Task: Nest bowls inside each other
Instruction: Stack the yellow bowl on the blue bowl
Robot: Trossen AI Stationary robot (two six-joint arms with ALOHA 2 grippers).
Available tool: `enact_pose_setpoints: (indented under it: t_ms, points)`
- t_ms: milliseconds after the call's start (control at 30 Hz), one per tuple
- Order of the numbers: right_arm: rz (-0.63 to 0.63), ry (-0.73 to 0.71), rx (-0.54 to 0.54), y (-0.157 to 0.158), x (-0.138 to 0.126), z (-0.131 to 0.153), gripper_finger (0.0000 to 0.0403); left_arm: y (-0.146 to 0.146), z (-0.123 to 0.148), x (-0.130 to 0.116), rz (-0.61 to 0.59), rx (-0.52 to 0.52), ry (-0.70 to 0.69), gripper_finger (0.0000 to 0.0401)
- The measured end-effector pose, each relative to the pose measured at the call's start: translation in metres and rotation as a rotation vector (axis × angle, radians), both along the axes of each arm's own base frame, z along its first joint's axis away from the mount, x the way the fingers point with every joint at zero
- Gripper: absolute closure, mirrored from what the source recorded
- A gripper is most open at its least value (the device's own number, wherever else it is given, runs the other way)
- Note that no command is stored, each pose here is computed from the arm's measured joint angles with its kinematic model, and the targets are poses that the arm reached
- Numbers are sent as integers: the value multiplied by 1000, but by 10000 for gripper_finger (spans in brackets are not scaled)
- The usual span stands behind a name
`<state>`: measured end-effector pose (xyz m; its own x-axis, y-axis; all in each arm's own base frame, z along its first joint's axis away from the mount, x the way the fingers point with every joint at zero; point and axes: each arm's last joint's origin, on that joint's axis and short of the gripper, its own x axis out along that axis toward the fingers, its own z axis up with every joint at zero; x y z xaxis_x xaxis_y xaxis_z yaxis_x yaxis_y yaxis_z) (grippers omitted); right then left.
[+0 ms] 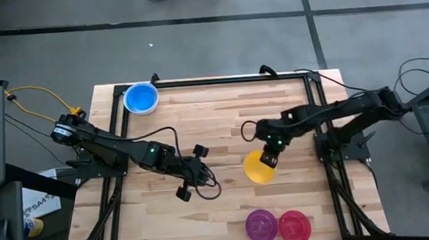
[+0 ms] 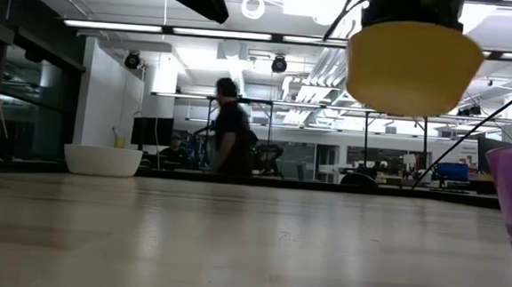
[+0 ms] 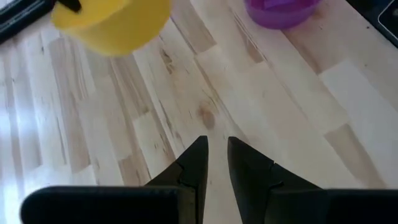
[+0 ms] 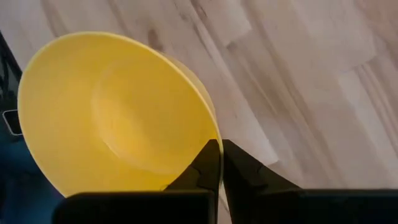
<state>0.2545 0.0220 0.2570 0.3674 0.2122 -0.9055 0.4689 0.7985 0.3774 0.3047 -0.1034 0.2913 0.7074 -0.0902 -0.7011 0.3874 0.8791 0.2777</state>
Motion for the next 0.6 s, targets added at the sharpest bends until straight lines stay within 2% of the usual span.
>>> enact_pose_setpoints:
  t_ms: [200,333,433,600]
  points:
    - [26,36,68,-8,20,-22,399,-1,14,4,-40,64,40,340]
    - [53,52,72,-12,37,-31,399,-5,21,15,-82,116,69,341]
    - [92,32,77,-14,51,-28,399,-8,19,24,-123,160,93,340]
    - [147,-26,71,-15,75,-17,399,-13,-1,38,-182,238,159,341]
